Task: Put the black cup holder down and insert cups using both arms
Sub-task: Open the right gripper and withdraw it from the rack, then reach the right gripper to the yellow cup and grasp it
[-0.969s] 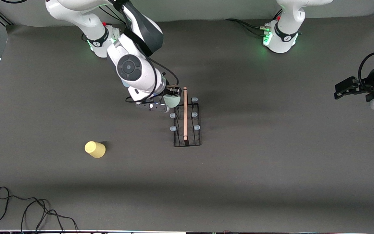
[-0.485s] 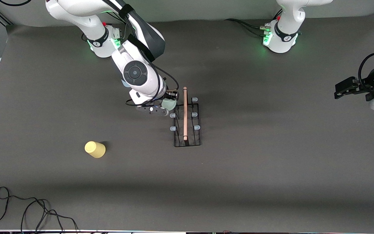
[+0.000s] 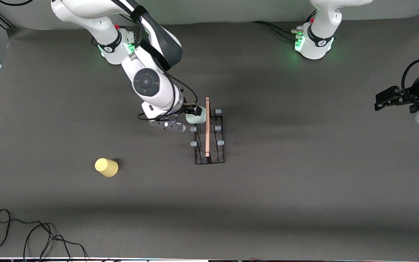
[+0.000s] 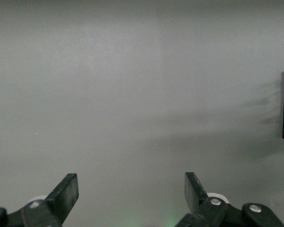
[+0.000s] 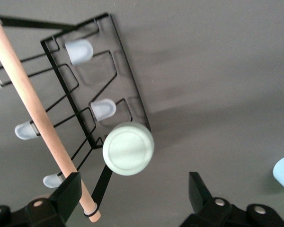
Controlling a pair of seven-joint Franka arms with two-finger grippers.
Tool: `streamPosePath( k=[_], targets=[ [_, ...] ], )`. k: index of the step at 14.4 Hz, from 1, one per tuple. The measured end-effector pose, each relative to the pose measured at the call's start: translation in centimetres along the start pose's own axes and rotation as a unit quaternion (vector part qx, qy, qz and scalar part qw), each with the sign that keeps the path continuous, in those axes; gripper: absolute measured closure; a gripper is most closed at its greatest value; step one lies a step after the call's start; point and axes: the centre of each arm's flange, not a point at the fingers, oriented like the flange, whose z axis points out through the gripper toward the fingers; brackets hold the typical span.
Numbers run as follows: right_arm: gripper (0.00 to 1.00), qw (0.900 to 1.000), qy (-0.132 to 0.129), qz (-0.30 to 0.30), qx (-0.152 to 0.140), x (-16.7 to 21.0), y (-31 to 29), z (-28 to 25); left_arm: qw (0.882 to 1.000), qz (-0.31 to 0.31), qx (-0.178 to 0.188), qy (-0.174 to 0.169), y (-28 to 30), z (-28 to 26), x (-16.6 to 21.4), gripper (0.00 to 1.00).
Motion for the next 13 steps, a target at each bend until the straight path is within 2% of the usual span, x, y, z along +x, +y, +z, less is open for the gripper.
streamPosePath(
  k=[3,6,9,13],
  targets=[
    [0.00,0.999,0.001,-0.044,-0.013,3.5,6.1,-4.7,1.000,0.000,0.000,0.000,0.0,0.0,0.0,0.00],
    [0.00,0.994,0.018,-0.106,-0.025,8.7,16.8,-7.0,1.000,0.000,0.000,0.000,0.0,0.0,0.0,0.00],
    [0.00,0.987,0.058,-0.144,-0.050,13.0,26.1,-5.0,1.000,0.000,0.001,0.000,-0.1,0.0,0.0,0.00],
    [0.00,0.978,0.075,-0.188,-0.054,16.4,33.0,-1.8,1.000,0.000,0.001,0.001,0.0,0.0,0.0,0.00]
  ],
)
